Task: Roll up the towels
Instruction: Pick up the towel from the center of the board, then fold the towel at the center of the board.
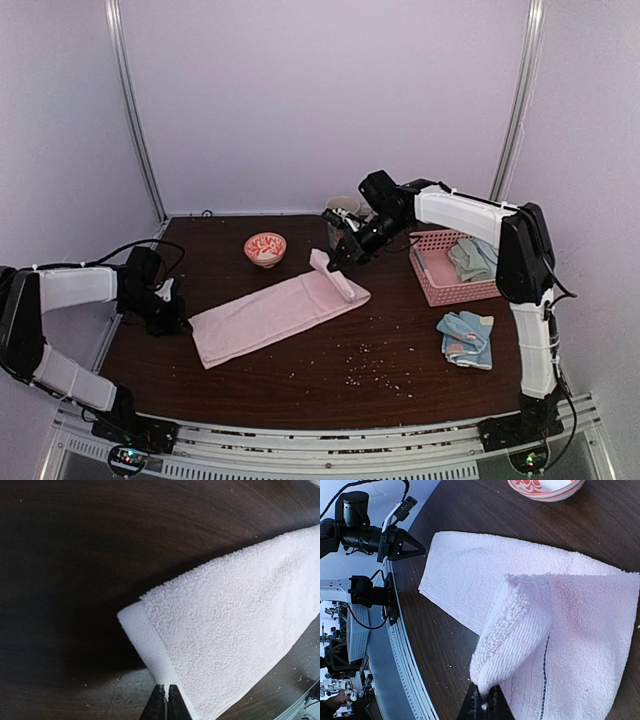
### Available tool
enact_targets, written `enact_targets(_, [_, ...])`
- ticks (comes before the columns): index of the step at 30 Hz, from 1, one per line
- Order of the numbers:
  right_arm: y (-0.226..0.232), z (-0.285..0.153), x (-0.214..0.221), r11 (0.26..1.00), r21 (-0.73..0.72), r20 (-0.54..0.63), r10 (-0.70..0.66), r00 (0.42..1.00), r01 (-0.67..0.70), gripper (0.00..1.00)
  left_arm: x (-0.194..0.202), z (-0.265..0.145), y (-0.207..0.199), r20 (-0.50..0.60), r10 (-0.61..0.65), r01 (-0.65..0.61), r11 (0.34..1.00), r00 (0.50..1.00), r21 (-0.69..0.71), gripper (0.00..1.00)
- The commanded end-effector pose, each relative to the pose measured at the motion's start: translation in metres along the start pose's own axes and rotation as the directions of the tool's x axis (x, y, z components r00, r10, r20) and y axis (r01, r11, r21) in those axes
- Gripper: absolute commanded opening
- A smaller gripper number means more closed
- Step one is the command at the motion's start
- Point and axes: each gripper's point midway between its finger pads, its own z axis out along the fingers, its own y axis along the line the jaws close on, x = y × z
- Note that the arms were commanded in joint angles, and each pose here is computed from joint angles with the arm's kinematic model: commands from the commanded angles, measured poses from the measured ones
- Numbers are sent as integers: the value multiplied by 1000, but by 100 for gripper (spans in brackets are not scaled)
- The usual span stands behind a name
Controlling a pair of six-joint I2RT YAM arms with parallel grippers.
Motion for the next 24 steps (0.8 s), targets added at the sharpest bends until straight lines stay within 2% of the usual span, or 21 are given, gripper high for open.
enact_targets(1, [23,7,-20,998,-55,47,-18,999,21,0,5,9,4,-16,-10,9,1000,1000,-24,4])
enact_targets(7, [54,27,-37,995,-92,88,-13,996,22,0,3,15,5,-11,-8,7,999,1000,-37,4])
enact_targets(9, [62,50,-30,995,-102,61,-3,998,9,0,2,17,9,4,-10,10,999,1000,-50,4])
enact_targets(15, [101,93,-44,988,-151,93,-1,996,15,0,8,25,10,-4,-30,30,999,1000,-28,3])
enact_targets(20, [131,120,-57,975,-221,137,16,990,14,0,-1,17,5,44,-27,27,1000,999,-15,3])
enact_targets(24, [137,140,-62,975,-223,173,38,984,2,0,-11,2,-2,79,-20,21,1000,997,-14,6])
